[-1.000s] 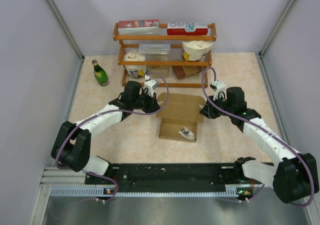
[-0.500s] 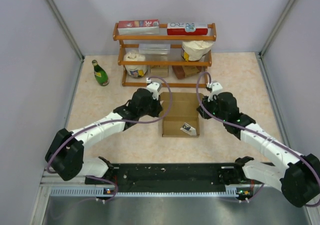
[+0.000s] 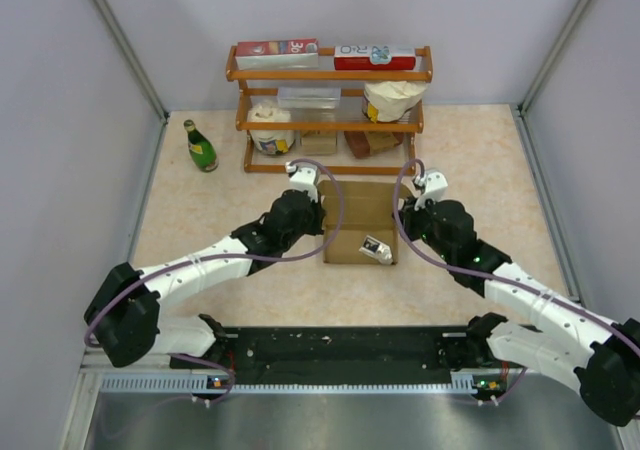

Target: Fold the paper box

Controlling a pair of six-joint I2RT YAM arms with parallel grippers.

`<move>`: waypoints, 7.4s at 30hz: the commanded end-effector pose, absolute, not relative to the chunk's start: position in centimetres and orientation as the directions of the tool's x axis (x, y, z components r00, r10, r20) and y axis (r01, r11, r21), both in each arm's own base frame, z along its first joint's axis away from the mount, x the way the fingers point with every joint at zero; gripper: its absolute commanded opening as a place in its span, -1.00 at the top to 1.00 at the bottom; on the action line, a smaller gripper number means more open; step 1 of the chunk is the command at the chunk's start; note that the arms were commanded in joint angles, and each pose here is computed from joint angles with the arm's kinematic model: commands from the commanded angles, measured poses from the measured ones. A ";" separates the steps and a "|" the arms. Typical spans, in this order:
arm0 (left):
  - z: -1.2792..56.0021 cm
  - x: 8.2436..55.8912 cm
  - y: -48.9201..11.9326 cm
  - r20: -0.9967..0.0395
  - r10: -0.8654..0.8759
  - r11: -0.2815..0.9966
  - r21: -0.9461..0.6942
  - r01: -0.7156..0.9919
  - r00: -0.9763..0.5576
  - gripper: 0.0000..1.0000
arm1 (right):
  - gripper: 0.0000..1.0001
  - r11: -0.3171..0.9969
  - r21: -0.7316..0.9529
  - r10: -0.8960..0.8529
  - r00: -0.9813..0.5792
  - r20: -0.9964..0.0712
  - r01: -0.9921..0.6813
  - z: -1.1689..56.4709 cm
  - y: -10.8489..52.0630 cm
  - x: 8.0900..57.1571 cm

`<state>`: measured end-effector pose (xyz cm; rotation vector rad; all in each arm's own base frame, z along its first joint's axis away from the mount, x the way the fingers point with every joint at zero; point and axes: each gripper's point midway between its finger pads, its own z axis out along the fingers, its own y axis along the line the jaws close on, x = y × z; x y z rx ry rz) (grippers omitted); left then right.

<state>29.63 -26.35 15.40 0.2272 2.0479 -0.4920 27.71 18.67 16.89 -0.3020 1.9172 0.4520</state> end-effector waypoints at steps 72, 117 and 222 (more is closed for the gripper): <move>7.1 18.4 -31.1 -0.877 -0.166 0.920 -0.303 0.250 -0.451 0.75 | 0.00 0.885 0.347 0.176 -0.467 -0.866 -0.310 12.5 14.8 17.1; 8.8 17.3 -33.0 -0.886 -0.118 0.916 -0.271 0.294 -0.449 0.45 | 0.79 0.887 0.318 0.080 -0.567 -0.820 -0.335 16.8 19.7 18.9; 16.7 16.7 -28.5 -0.780 -0.090 0.728 -0.476 0.494 -0.619 -0.97 | -0.93 0.874 0.475 0.286 -0.688 -0.666 -0.097 15.2 14.3 15.7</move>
